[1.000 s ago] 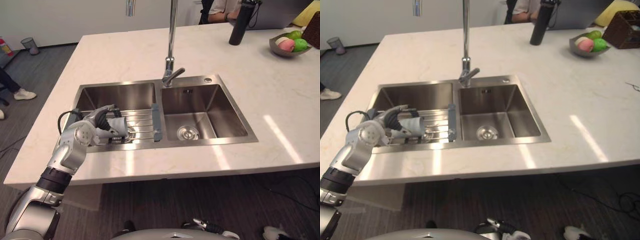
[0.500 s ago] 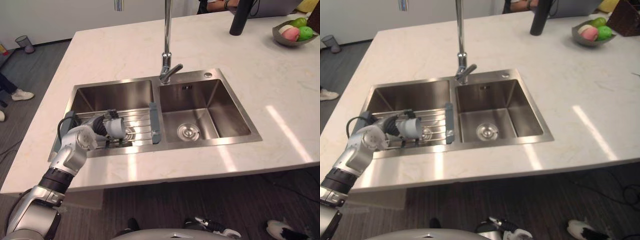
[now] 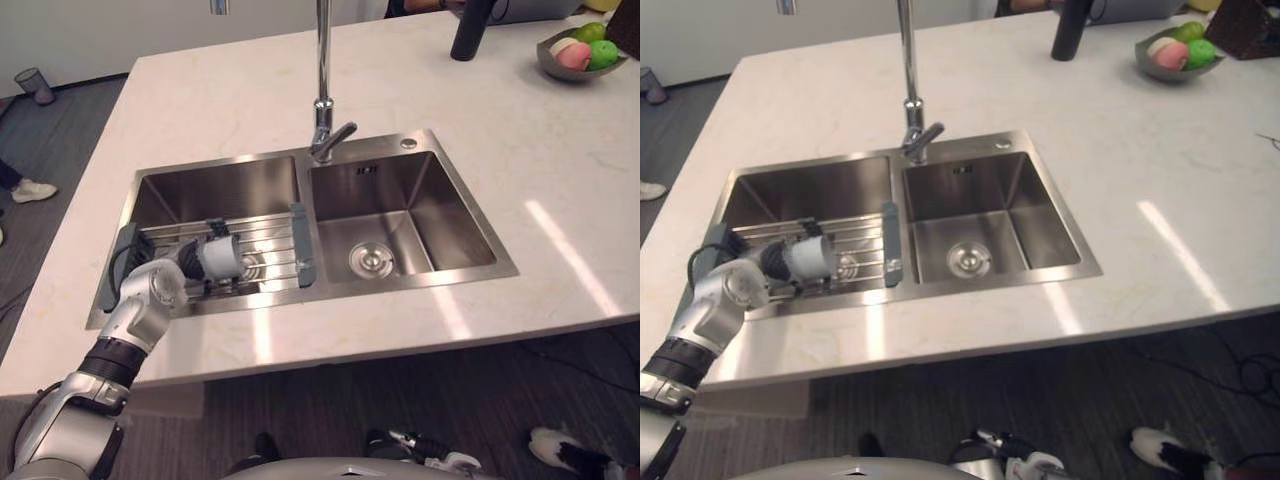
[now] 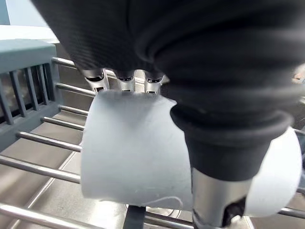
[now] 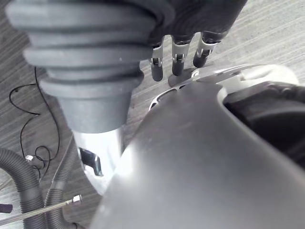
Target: Walk over to the sink, pick up the cup, carry it to the dishwasher, place the cup inside the dishwasher, then close the dishwasher door
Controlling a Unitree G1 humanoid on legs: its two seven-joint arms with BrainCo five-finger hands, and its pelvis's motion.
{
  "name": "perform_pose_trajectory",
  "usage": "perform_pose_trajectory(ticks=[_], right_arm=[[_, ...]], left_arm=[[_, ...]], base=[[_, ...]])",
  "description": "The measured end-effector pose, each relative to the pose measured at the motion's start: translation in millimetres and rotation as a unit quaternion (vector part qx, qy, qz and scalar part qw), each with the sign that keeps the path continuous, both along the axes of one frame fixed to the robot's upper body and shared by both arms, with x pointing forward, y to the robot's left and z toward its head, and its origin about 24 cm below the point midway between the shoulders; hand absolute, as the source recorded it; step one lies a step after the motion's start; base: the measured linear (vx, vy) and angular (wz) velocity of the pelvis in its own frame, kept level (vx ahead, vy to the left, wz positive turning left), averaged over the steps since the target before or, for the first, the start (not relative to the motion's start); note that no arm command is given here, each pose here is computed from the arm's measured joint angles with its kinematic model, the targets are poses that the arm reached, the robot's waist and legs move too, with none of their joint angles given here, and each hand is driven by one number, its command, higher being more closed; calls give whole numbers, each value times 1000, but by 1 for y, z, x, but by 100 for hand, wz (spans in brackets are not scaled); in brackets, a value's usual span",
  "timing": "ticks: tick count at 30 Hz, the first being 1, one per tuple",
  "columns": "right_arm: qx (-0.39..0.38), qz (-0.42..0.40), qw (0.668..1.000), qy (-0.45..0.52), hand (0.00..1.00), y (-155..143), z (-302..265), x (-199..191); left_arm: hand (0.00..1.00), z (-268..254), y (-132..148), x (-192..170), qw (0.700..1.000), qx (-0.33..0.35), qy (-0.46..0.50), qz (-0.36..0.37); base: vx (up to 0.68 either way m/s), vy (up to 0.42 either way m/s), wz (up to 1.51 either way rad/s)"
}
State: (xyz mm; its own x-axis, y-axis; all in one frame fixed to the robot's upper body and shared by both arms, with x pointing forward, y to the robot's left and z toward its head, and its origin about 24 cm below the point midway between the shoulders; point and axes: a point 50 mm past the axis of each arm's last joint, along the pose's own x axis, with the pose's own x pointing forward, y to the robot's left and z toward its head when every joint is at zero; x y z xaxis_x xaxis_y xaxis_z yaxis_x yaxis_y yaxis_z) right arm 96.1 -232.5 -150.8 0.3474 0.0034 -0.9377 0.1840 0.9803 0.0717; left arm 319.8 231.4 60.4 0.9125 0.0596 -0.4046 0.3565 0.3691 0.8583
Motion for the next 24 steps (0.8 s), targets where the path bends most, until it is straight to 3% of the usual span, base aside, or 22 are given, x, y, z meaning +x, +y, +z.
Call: perform_pose_trajectory(ticks=[11, 12, 24], right_arm=[[-5, 4, 1000, 0, 0, -3, 2, 3], [-5, 5, 1000, 0, 0, -3, 2, 4], [-19, 34, 999, 11, 0, -7, 3, 7]], left_arm=[[0, -15, 0, -1, 1000, 3, 12, 15], [100, -15, 0, -2, 1000, 4, 13, 17], [100, -26, 5, -3, 999, 22, 24, 19]], base=[[-6, -2, -4], [-23, 0, -5], [2, -2, -4]])
